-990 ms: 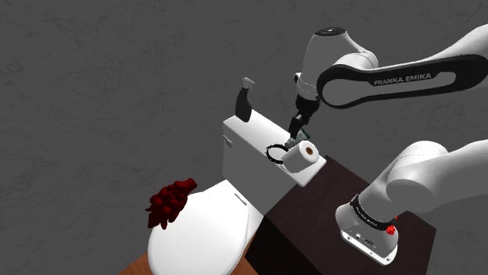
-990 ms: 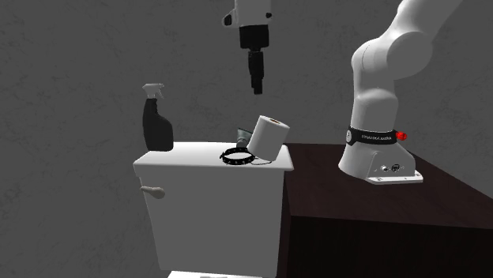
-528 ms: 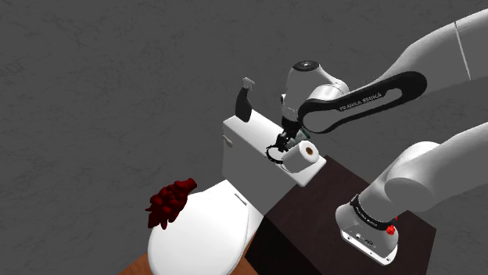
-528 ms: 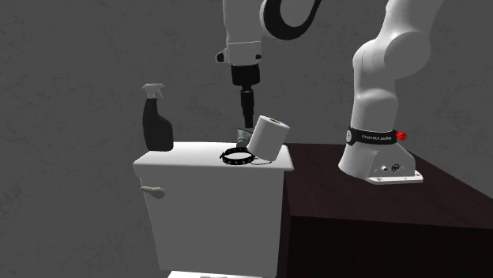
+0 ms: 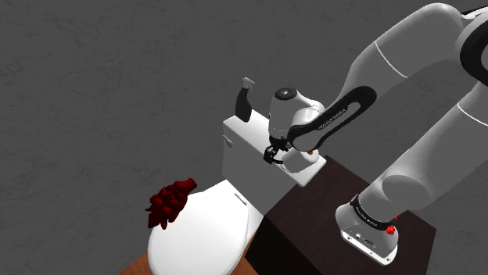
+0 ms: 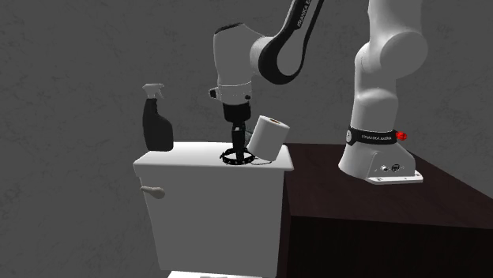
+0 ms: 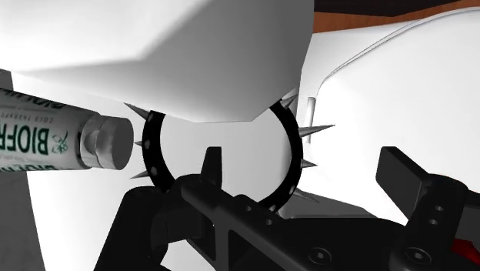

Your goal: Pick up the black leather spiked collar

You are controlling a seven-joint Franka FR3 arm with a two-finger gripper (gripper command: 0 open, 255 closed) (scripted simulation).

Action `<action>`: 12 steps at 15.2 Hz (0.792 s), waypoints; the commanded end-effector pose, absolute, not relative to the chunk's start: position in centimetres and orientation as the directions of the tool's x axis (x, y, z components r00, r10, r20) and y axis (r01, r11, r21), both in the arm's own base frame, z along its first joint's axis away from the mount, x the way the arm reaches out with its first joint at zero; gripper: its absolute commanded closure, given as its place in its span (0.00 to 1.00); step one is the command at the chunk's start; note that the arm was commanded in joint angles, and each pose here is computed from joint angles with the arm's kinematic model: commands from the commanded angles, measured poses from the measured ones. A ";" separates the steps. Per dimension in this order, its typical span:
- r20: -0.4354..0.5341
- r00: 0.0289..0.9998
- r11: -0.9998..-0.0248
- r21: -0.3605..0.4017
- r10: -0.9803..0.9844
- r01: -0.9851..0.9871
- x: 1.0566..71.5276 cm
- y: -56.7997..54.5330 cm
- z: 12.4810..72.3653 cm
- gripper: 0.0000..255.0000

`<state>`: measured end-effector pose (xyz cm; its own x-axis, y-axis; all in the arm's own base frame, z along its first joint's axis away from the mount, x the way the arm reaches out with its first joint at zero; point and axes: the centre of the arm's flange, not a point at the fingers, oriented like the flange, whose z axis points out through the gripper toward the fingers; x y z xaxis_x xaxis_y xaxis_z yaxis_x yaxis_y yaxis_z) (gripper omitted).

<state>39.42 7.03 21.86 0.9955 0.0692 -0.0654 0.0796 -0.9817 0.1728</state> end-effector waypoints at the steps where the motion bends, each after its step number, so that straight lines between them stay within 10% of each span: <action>1: -0.064 0.996 -0.982 0.173 0.067 0.078 39.6 6.9 20.3 0.00; 8: -0.064 0.996 -0.982 0.173 0.067 0.078 39.6 6.9 17.3 0.00; 9: -0.064 0.996 -0.982 0.173 0.067 0.078 39.6 6.9 17.4 1.00; 12: -0.064 0.996 -0.982 0.173 0.067 0.078 39.6 6.9 17.3 1.00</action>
